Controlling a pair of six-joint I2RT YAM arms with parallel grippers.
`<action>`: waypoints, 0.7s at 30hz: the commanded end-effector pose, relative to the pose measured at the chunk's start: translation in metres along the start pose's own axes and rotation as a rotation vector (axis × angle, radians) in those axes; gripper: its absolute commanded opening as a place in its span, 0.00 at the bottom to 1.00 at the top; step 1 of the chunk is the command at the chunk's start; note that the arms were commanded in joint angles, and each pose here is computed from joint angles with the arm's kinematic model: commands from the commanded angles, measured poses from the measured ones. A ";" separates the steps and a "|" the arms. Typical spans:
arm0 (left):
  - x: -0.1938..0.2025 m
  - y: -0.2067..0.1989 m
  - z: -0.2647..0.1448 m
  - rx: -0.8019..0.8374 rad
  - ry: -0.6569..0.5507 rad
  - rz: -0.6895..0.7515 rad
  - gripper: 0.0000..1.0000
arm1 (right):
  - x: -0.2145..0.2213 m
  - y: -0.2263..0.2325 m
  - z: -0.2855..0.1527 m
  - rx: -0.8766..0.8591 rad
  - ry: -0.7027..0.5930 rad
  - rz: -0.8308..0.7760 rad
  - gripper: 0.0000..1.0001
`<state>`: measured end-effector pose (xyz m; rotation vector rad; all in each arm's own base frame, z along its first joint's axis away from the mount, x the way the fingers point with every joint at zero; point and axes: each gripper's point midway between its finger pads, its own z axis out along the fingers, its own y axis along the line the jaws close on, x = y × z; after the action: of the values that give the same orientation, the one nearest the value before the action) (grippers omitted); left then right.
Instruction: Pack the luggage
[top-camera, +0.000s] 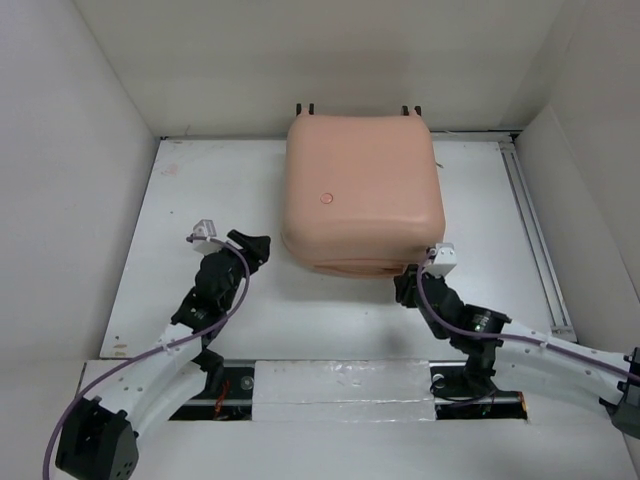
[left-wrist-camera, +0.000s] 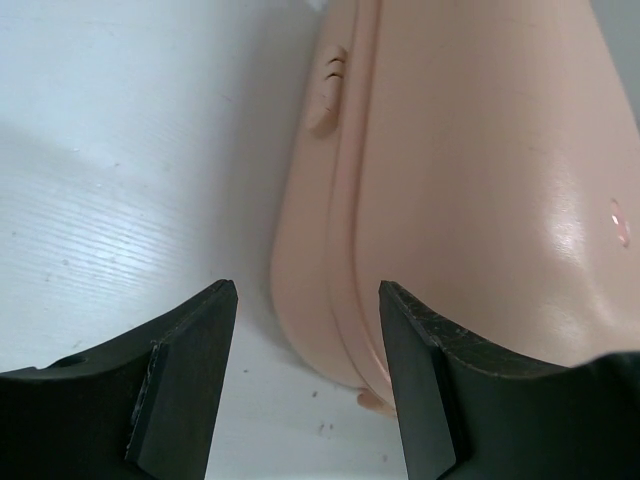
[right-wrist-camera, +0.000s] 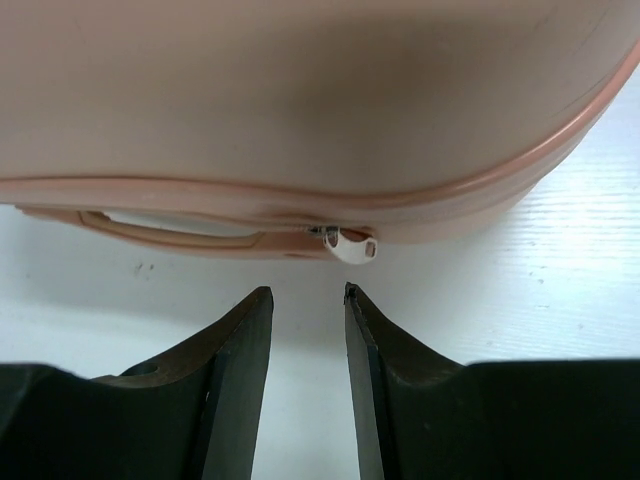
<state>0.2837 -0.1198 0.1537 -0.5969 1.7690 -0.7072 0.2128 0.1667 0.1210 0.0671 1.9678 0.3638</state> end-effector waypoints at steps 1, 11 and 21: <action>0.000 0.011 0.001 -0.027 -0.010 0.008 0.55 | -0.033 0.000 0.001 0.038 -0.082 0.009 0.41; 0.012 0.002 0.003 0.035 0.038 0.003 0.55 | -0.038 -0.006 0.029 0.017 -0.092 -0.028 0.41; 0.024 -0.005 0.008 0.082 0.089 -0.007 0.54 | -0.044 0.007 0.041 -0.041 -0.103 -0.056 0.40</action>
<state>0.2820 -0.1335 0.1286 -0.5550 1.8490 -0.7566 0.2523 0.1551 0.1183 -0.0140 1.9509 0.2547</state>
